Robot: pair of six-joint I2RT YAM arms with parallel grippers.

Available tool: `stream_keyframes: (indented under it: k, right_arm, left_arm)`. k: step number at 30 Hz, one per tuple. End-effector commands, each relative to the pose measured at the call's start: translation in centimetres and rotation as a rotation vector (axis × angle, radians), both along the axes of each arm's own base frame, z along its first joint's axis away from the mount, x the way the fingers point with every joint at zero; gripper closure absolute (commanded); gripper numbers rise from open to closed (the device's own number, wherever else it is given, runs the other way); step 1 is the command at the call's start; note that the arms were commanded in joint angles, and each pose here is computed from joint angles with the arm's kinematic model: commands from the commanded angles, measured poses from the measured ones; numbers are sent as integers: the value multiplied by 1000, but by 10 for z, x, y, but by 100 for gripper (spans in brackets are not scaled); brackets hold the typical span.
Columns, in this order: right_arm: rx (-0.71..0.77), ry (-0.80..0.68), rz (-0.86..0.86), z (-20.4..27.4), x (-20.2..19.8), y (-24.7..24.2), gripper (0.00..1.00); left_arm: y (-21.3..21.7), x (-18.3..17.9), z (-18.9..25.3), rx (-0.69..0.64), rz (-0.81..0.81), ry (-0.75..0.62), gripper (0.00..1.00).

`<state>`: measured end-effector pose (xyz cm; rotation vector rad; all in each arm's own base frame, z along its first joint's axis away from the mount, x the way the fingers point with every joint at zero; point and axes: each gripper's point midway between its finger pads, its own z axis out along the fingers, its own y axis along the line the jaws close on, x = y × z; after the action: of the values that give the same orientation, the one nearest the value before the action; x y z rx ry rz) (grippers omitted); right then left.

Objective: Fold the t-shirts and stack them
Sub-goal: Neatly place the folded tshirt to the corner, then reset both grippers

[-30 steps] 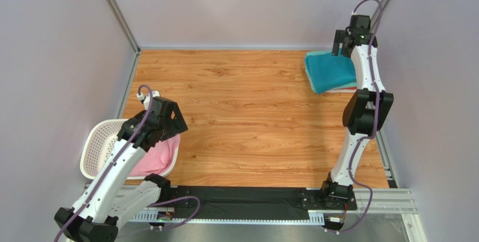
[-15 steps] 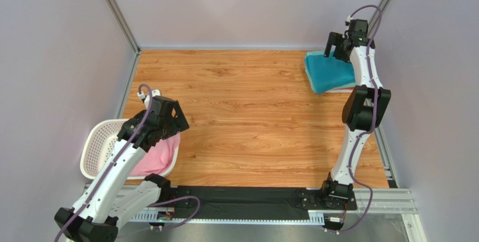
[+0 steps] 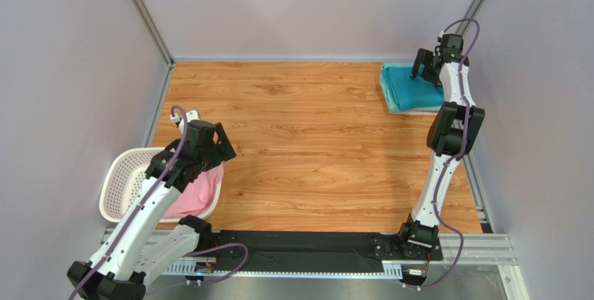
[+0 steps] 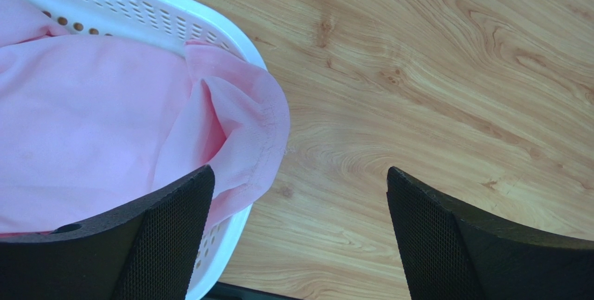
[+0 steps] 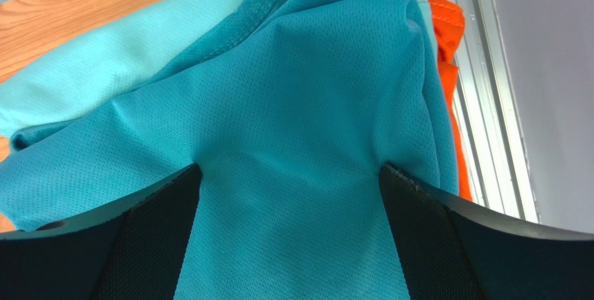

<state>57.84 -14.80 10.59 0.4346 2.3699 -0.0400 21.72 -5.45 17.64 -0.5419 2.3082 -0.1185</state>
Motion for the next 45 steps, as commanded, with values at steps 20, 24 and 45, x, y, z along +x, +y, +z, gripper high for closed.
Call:
stream_keyframes:
  k: [20, 24, 45]
  right_arm:
    - [124, -287, 38, 181, -78, 42, 0]
    - [188, -262, -1, 172, -118, 58, 0]
    - [424, -177, 45, 38, -306, 159, 0]
  left_arm:
    - [-10, 12, 20, -28, -35, -49, 0]
    - [-13, 16, 24, -39, -47, -65, 0]
    - [-24, -4, -9, -148, -69, -65, 0]
